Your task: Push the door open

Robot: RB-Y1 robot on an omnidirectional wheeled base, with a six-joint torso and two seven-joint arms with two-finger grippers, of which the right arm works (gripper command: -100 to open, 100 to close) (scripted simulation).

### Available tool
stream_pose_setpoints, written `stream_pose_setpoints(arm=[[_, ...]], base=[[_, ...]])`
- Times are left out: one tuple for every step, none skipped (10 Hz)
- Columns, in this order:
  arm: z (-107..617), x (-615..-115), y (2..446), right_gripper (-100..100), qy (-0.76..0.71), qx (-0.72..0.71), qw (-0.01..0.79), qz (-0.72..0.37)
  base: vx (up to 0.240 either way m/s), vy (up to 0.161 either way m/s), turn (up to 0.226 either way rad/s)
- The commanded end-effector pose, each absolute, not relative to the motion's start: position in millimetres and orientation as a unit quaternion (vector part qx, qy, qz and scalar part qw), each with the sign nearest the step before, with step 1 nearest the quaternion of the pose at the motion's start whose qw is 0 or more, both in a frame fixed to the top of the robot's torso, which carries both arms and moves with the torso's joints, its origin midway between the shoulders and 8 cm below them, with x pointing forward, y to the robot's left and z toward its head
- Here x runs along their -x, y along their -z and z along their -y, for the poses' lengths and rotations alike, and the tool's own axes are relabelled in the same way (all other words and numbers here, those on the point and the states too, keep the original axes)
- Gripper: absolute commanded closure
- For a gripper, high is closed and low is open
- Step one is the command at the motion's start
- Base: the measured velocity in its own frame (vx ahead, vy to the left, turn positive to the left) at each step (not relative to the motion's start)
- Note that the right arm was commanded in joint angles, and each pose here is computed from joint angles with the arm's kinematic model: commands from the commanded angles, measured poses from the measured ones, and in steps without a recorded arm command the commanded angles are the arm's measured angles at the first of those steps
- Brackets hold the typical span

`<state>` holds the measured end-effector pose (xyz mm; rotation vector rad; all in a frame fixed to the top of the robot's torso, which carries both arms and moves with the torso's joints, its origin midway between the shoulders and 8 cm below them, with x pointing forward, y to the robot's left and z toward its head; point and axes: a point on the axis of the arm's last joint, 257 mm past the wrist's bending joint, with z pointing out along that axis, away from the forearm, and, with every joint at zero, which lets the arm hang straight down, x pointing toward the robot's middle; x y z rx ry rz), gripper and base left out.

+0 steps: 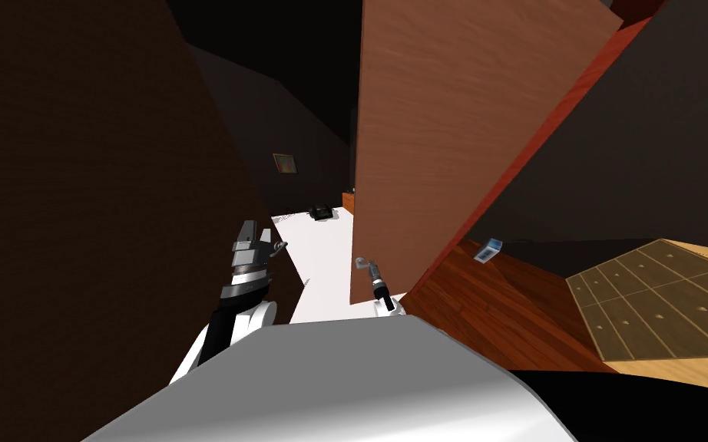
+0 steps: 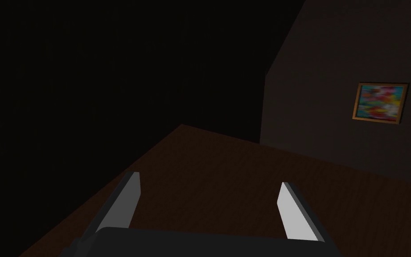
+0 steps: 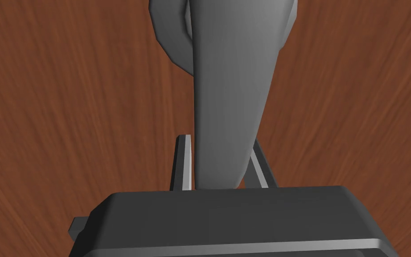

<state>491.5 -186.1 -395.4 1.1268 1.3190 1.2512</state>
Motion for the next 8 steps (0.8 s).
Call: stream_pose_setpoints(arm=[[199, -494, 391, 100, -0.510, -0.467, 0.491, -0.530], [204, -494, 391, 100, -0.507, -0.473, 0.494, -0.525], [209, -495, 391, 100, -0.504, -0.479, 0.497, -0.519], [212, -495, 391, 100, -0.502, -0.484, 0.499, -0.514], [214, -495, 391, 100, -0.501, -0.487, 0.500, -0.512], [217, -495, 391, 100, -0.499, -0.492, 0.502, -0.507], [219, -495, 391, 100, -0.498, -0.496, 0.503, -0.503], [220, -495, 391, 100, -0.497, -0.499, 0.504, -0.500]], base=[[0.152, 0.146, -0.072], [0.160, 0.133, -0.083], [0.174, 0.124, -0.083], [0.162, 0.140, -0.072], [0.125, 0.148, -0.065], [0.135, 0.137, -0.069], [0.152, 0.120, -0.071], [0.152, 0.083, -0.054]])
